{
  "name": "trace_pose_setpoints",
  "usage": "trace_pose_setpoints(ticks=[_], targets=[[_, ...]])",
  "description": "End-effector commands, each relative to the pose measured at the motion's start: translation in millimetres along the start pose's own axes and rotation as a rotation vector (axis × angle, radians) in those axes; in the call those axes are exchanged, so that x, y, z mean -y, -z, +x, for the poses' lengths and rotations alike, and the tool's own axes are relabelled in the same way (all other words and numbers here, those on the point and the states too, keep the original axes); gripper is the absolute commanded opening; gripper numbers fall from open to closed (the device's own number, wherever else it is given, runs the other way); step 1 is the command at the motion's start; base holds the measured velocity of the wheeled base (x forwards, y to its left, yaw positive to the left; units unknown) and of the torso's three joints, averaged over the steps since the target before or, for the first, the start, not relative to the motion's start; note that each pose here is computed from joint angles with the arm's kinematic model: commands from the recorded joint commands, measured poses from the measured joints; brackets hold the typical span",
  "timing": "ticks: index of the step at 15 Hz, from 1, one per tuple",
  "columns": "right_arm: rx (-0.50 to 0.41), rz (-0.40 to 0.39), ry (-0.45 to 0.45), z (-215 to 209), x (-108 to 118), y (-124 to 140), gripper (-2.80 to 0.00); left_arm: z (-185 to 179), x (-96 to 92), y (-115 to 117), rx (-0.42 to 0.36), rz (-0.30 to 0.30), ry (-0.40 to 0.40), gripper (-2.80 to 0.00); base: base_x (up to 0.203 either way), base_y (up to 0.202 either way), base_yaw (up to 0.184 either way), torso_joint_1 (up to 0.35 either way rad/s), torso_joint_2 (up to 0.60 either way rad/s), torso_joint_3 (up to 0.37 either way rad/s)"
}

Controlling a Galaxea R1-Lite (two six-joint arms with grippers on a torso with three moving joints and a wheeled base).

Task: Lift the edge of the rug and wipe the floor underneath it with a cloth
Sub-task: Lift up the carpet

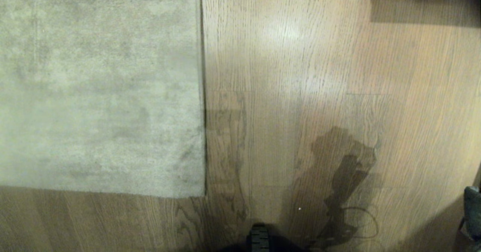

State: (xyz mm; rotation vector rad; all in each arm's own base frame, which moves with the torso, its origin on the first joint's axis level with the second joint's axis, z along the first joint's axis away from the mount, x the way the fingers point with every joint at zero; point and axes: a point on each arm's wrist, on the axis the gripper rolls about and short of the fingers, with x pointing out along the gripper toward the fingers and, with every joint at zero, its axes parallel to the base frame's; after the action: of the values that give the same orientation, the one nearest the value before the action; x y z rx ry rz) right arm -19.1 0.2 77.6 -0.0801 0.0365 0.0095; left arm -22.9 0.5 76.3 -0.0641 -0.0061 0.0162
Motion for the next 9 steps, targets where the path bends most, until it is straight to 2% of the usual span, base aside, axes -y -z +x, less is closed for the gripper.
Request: trace_pose_setpoints(ticks=[1, 3, 9], targets=[[0.049, 0.031, 0.0, -3.6, -0.1, 1.0, -2.8, 0.1, 0.0, -0.1, -0.001, 0.0, -0.001, -2.8, 0.0, 0.0, 0.0, 0.0, 0.0, 0.0], [0.048, 0.084, 0.0, -3.6, 0.0, 1.0, -2.8, 0.1, 0.0, -0.1, -0.001, 0.0, -0.001, -2.8, 0.0, 0.0, 0.0, 0.0, 0.0, 0.0], [0.049, 0.091, 0.002, -3.6, 0.0, 1.0, -2.8, 0.1, 0.0, -0.1, -0.001, 0.0, -0.001, -2.8, 0.0, 0.0, 0.0, 0.0, 0.0, 0.0]])
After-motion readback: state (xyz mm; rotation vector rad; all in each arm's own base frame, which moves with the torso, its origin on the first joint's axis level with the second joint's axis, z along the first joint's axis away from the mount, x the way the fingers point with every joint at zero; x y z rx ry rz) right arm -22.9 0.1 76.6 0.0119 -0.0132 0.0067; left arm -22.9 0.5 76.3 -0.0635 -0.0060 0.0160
